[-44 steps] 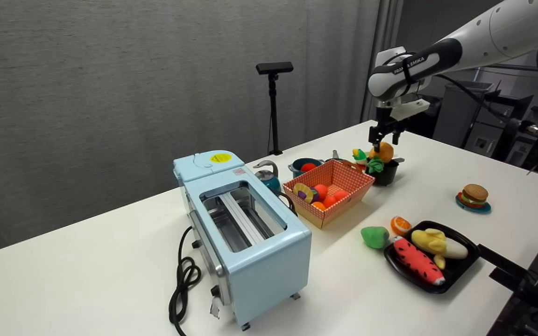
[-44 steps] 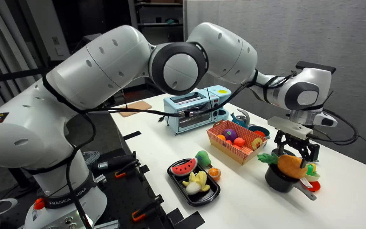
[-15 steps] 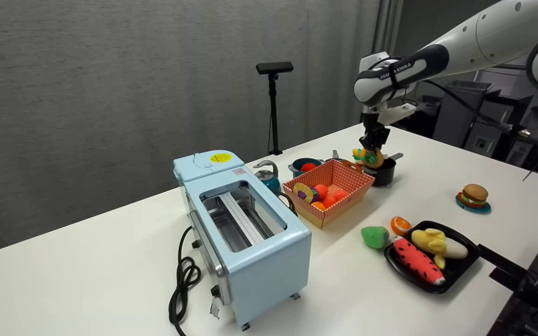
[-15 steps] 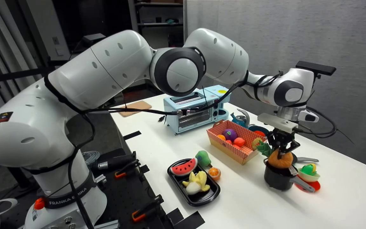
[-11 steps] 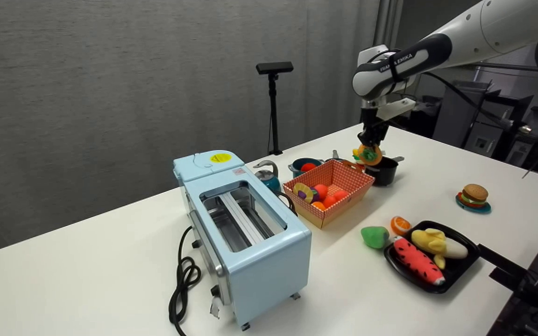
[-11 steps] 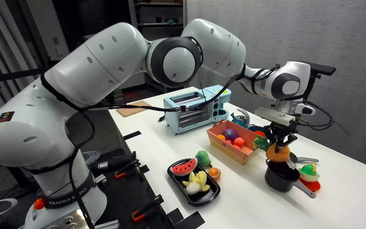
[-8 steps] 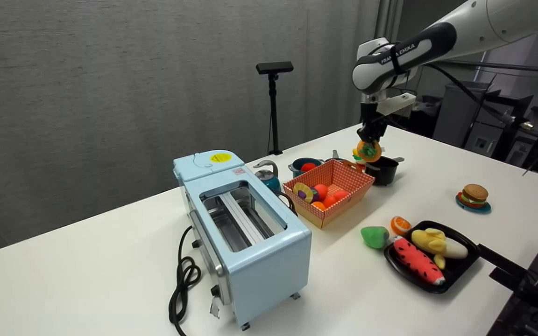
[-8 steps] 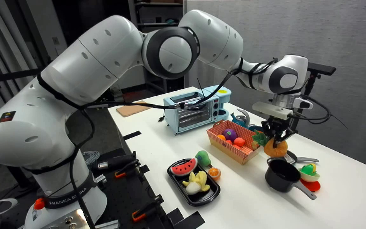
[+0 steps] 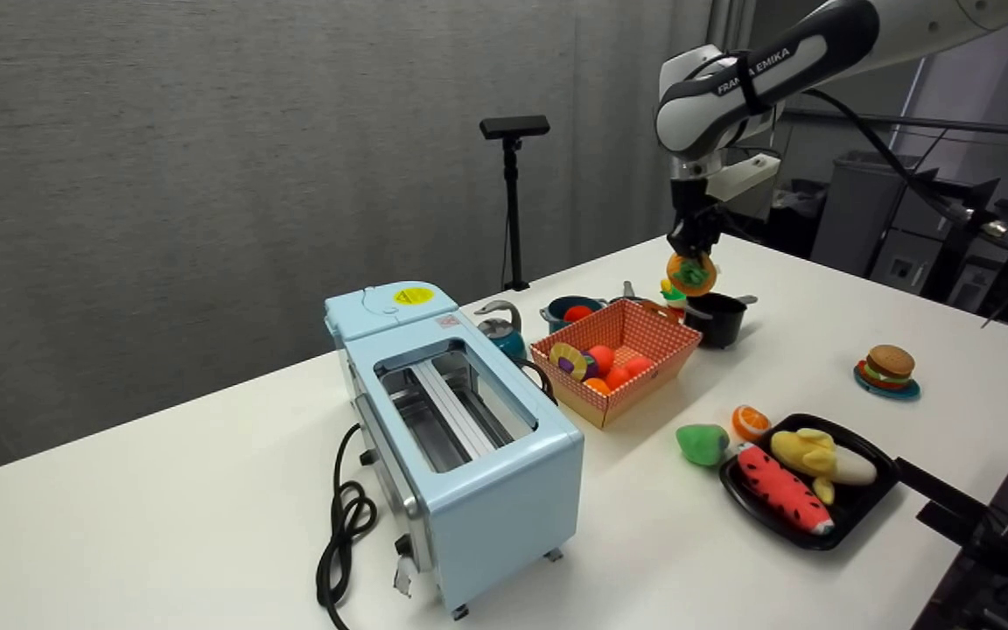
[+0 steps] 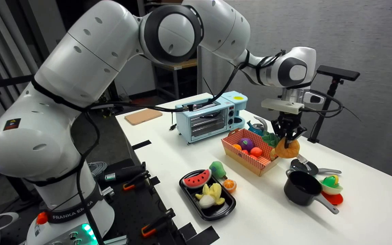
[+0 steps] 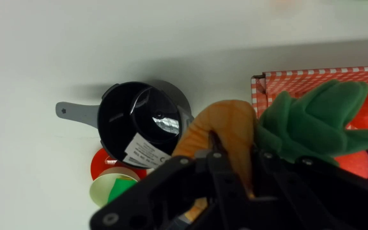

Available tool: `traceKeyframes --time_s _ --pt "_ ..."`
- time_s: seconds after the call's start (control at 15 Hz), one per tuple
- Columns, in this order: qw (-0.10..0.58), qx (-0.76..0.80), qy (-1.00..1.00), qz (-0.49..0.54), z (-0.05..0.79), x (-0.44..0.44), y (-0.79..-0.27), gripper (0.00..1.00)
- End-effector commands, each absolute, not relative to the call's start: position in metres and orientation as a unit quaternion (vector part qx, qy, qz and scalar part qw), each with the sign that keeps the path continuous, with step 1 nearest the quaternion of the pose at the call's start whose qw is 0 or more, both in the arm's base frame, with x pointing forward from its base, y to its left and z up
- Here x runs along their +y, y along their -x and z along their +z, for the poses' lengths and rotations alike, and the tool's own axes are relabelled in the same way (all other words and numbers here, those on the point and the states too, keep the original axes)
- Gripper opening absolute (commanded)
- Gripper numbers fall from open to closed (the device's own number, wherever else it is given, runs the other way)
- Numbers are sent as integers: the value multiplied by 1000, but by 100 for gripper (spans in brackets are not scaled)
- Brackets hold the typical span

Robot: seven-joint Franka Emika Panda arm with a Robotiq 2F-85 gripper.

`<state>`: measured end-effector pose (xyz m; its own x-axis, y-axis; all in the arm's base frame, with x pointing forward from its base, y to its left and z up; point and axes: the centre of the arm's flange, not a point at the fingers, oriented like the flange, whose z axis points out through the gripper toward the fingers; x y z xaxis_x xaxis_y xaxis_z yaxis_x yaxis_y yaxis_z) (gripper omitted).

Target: Move the pineapple plush toy from the pot to the box

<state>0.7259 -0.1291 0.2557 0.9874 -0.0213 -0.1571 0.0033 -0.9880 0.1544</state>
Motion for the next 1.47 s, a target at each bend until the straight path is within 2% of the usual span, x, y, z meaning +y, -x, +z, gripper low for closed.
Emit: traceKeyframes --time_s 0.0,1.4 --pt "98 14 -992 -82 268 -104 -702 4" --pt "131 89 -980 -122 254 -21 -708 4"
